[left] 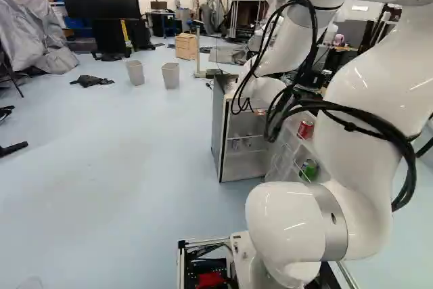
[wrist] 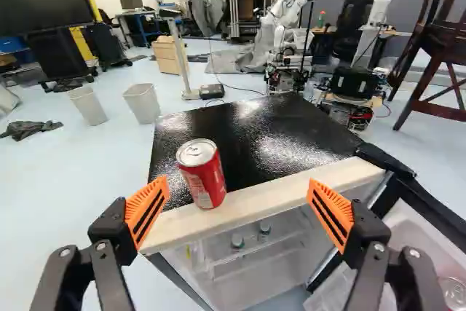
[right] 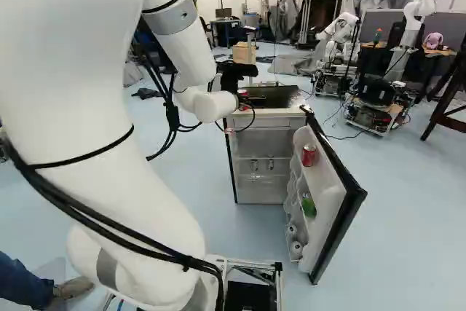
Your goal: Grab a drink from the fridge
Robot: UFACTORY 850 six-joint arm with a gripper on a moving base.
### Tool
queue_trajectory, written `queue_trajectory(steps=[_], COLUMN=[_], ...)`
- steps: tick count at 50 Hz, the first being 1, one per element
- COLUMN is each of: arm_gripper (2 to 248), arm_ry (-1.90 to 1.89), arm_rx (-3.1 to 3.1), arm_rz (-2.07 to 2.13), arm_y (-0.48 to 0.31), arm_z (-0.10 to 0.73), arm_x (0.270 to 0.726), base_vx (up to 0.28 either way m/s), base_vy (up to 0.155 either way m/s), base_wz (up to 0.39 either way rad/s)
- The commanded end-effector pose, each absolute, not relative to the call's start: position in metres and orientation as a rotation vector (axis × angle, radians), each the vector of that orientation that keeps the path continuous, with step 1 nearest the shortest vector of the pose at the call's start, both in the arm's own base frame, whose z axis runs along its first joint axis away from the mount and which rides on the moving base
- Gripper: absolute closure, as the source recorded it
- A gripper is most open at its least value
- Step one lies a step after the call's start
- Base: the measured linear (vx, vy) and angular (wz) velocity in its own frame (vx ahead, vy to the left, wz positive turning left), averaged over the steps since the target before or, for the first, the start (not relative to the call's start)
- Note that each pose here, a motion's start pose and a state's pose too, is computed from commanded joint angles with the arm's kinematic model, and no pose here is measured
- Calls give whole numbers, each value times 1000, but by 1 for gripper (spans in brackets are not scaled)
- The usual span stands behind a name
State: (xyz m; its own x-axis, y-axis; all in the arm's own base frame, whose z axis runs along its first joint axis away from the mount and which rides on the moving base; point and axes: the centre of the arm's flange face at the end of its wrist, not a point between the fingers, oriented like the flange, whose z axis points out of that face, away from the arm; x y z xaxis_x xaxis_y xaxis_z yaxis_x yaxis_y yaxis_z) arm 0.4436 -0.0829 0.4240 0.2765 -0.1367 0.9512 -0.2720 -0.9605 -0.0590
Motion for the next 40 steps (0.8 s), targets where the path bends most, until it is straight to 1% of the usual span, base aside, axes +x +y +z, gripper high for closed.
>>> queue_trajectory(steps=[40], arm_gripper=[3], arm_ry=[-775], arm_rx=[2475], arm_rz=[1510], arm_y=[-134], arm_z=[441], arm_x=[387], base_vx=[0], base_vy=[0], base_wz=[0])
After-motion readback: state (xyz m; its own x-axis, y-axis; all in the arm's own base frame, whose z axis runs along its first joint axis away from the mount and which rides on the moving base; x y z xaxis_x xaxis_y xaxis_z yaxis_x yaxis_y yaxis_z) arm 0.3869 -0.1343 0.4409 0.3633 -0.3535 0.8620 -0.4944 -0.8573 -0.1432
